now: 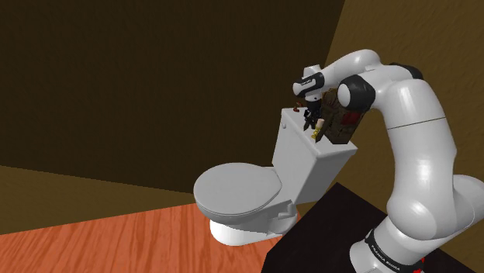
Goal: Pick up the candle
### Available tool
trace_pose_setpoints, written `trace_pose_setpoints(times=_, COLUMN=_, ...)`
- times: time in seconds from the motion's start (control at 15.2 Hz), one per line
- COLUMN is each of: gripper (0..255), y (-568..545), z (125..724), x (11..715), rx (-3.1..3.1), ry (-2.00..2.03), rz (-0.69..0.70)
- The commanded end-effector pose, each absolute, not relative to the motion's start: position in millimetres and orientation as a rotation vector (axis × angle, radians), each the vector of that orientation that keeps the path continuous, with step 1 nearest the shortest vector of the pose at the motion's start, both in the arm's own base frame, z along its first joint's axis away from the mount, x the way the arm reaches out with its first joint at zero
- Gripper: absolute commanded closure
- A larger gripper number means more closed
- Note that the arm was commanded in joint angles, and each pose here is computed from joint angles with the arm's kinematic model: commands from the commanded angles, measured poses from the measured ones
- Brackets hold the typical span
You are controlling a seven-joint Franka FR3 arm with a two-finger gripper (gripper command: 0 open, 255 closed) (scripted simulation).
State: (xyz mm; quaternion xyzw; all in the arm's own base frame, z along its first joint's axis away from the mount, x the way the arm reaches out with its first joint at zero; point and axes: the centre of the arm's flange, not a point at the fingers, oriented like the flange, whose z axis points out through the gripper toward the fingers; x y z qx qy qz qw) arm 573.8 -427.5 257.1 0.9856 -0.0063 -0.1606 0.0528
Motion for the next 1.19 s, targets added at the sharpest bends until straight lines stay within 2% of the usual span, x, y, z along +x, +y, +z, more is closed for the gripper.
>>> trace_pose_setpoints(times=0.0, gripper=255, y=-430.0, z=255.9, x=571.9, rx=2.995, ry=-0.024, rz=-0.493)
trace_pose_setpoints(times=1.12, gripper=255, y=-427.6, z=336.5, x=570.8, rx=2.995, ry=-0.024, rz=-0.493)
